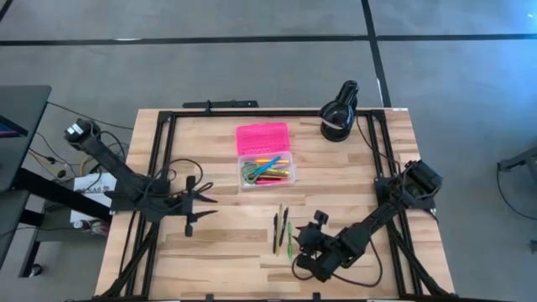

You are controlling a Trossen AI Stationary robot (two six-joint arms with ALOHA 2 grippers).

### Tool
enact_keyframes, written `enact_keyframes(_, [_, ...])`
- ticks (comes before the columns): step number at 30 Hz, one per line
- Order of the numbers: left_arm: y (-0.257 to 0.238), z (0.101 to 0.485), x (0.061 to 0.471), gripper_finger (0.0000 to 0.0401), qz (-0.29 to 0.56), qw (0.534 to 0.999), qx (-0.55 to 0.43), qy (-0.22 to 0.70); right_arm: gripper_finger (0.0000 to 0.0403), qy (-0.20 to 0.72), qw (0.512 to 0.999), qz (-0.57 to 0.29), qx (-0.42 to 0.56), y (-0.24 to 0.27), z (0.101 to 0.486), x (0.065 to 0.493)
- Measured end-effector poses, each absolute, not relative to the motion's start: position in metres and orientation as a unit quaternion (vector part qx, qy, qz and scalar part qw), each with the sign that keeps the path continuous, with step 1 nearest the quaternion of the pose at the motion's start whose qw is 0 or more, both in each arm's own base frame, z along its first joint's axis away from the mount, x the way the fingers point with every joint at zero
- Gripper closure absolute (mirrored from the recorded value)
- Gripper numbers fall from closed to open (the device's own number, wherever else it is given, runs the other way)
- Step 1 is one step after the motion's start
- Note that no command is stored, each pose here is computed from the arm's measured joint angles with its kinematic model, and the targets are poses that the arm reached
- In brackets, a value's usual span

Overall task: Pick & place school supplies into a supply box
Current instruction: Put the green pen into the supply box

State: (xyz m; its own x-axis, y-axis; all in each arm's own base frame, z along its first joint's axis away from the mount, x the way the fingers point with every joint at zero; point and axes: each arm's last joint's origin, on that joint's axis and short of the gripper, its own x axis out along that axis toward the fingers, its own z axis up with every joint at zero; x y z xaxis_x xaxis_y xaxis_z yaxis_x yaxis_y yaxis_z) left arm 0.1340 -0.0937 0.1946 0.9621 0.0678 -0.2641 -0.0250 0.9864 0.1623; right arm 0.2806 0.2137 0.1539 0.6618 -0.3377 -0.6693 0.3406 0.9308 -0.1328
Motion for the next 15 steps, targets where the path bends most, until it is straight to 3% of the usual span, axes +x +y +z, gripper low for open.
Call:
enact_keyframes(6, [-0.099, 0.185, 0.126, 0.0273, 0.008, 0.984, 0.135, 0.114, 0.0274, 0.372, 0.902, -0.208, 0.066, 0.205, 0.153, 0.287])
enact_keyframes(11, [-0.099, 0.178, 0.121, 0.0273, -0.100, 0.980, 0.174, 0.005, 0.0274, 0.385, 0.896, -0.202, 0.095, 0.203, 0.152, 0.289])
enact_keyframes(15, [-0.087, 0.170, 0.119, 0.0273, -0.104, 0.975, 0.191, -0.049, 0.0274, 0.380, 0.898, -0.200, 0.101, 0.203, 0.153, 0.291])
